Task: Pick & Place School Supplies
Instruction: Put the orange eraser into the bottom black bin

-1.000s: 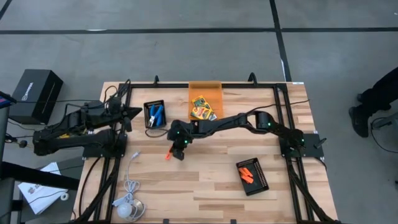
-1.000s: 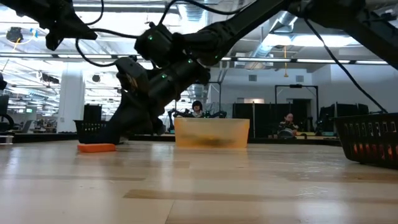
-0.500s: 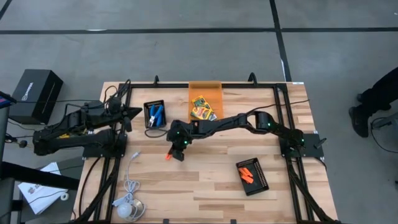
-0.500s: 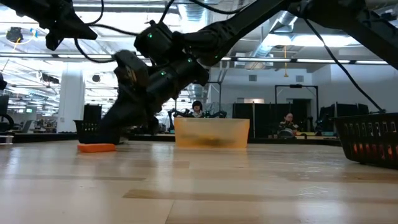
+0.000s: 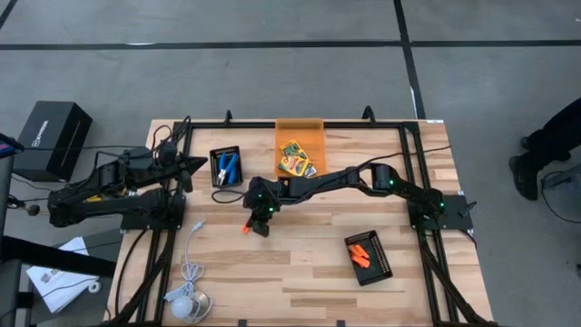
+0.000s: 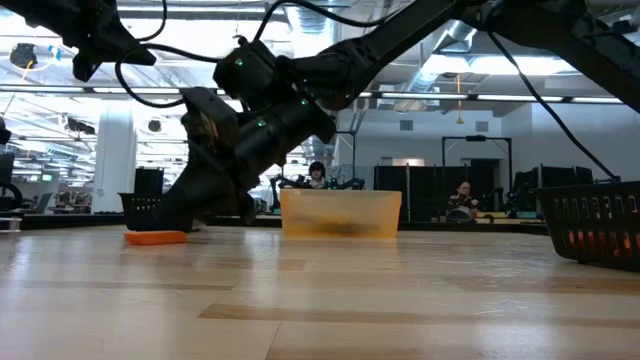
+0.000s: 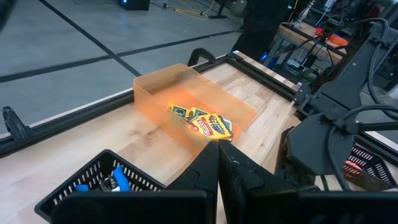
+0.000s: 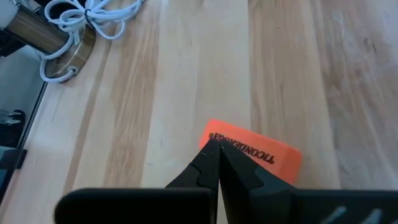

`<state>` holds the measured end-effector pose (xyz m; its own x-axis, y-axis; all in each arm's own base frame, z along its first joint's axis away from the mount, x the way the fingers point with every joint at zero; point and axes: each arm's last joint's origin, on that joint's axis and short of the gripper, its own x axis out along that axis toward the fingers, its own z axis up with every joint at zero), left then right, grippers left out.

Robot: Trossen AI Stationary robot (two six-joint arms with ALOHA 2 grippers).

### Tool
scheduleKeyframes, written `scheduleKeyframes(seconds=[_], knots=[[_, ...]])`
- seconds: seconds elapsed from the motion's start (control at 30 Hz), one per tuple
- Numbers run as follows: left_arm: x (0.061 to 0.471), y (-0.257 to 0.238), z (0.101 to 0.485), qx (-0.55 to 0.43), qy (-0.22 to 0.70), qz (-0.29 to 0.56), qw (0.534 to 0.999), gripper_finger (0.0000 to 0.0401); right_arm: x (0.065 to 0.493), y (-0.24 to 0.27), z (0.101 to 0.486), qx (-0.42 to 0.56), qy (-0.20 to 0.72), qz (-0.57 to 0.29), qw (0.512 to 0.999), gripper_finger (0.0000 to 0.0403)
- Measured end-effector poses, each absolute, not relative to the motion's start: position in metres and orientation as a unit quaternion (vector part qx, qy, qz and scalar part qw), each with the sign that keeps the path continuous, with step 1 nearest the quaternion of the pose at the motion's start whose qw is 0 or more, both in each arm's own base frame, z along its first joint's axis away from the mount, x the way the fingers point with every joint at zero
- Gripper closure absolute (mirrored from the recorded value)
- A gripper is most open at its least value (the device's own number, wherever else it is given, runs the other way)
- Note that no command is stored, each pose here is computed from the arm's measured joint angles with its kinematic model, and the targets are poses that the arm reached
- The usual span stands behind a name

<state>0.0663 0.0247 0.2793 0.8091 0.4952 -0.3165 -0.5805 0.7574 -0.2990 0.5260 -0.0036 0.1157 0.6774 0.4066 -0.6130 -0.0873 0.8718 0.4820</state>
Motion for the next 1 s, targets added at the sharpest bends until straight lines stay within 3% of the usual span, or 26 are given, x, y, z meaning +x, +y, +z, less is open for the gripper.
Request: scheduleKeyframes(seconds=[1.0], knots=[[0.066,0.025,0.278,-0.194,0.114,0.290,0.930,0.0401,0.522,-0.009,0.100,0.230,0.412,0.139,0.871,0.0403]])
